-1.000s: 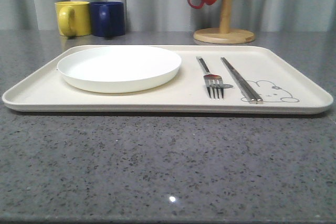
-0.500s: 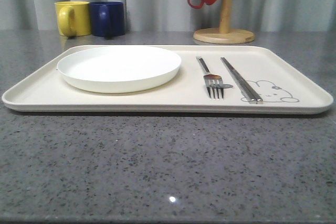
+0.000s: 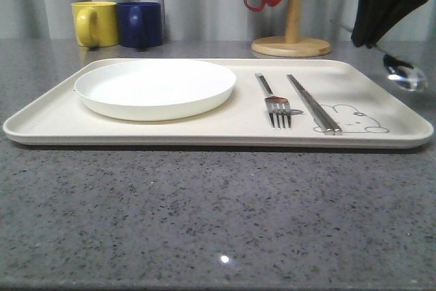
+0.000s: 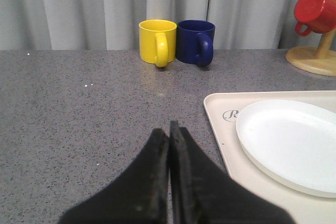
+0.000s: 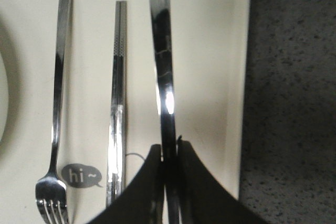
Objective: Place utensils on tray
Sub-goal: 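Lower the spoon onto the tray beside the chopsticks and release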
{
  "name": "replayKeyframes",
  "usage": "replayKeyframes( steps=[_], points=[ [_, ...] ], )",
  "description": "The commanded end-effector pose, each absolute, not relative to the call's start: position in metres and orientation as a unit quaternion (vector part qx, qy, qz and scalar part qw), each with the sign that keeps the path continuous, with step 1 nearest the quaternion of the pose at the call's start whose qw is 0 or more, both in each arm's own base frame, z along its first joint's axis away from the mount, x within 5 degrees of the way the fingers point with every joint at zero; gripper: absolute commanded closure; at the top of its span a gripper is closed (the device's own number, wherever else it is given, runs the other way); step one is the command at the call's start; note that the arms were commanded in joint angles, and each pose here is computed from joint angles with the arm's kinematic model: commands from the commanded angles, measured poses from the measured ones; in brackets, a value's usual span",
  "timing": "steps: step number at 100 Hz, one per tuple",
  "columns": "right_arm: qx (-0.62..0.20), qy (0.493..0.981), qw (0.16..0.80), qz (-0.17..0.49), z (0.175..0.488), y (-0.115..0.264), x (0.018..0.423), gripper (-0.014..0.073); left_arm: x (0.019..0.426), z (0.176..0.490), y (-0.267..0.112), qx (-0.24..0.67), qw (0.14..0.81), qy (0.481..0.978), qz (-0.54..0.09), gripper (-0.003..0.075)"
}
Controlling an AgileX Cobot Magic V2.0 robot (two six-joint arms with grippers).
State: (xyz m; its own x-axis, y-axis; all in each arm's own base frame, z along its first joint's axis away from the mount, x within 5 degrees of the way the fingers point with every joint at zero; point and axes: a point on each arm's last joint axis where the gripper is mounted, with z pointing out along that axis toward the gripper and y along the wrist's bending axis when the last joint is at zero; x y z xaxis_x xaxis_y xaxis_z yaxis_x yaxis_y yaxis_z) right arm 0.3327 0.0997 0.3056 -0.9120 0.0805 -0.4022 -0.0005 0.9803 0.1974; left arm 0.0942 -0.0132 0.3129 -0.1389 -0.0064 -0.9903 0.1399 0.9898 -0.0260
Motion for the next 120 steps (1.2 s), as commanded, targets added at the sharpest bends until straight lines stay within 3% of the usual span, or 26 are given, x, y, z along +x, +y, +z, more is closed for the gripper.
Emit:
replayKeyframes(
  steps=[1, 75, 109, 120],
  points=[
    [0.021, 0.961, 0.254, 0.107, 0.321, 0.104, 0.336, 0.0622, 0.095, 0.329, -0.011, 0.031, 0.691, 0.721, -0.050, 0.0738],
    [0.030, 0.969, 0.223, 0.099, 0.286, 0.114, 0.355, 0.0613, 0.095, 0.329, -0.011, 0.031, 0.691, 0.721, -0.050, 0.0738],
    [0.030, 0.969, 0.223, 0.099, 0.286, 0.114, 0.355, 0.0371, 0.095, 0.329, -0.011, 0.031, 0.691, 0.721, -0.050, 0.0738],
    [0.030, 0.970, 0.220, 0.098, 0.286, 0.114, 0.355, 0.0336, 0.095, 0.329, -0.011, 0.031, 0.691, 0.721, -0.050, 0.0738]
  ],
)
